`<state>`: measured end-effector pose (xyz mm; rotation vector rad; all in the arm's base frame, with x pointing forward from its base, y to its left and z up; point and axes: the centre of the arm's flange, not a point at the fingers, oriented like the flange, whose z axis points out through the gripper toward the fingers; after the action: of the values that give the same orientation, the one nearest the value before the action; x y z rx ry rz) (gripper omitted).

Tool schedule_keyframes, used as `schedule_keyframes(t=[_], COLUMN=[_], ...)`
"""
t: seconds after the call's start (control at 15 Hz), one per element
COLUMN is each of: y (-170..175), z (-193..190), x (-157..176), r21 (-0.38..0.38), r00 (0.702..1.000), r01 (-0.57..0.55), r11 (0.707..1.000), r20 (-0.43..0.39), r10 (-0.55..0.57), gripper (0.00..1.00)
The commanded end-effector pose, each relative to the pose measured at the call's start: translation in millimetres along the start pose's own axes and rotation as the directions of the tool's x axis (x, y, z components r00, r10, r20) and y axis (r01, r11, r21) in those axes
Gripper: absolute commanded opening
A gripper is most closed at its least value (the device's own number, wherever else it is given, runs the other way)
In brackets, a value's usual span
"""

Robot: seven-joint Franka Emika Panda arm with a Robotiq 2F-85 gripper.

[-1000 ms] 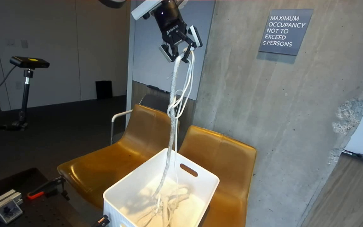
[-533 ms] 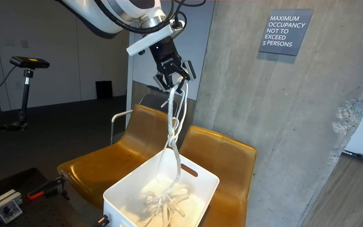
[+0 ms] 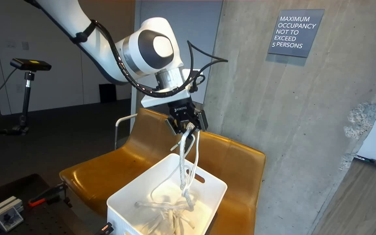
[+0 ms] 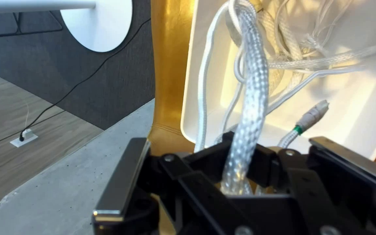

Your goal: Put the ropes in the basket

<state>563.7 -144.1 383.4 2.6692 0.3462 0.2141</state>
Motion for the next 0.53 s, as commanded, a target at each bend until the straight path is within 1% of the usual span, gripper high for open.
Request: schedule_keyframes(t=[0.0,0.2,0.27,0.33,0.47], y=[-11.9,-23.0,-26.4,-28.5,-33.6], z=[46.8,75.7,82.2,86.1,89.5], x=[0.8,-3.7,-6.1,-5.9,-6.3], r21=[0.079,0.137,0.153,0.167,0.188], r00=[1.0,0.999,0.999,0.999,0.999], r01=[-0.029,-0.043,-0.04,-0.039,-0.029], r11=[0.996,0.99,0.987,0.985,0.982], r20=[-0.002,0.018,0.025,0.027,0.027], r10=[0.029,0.041,0.036,0.035,0.025], gripper=[0.0,0.0,0.25,0.27,0.4])
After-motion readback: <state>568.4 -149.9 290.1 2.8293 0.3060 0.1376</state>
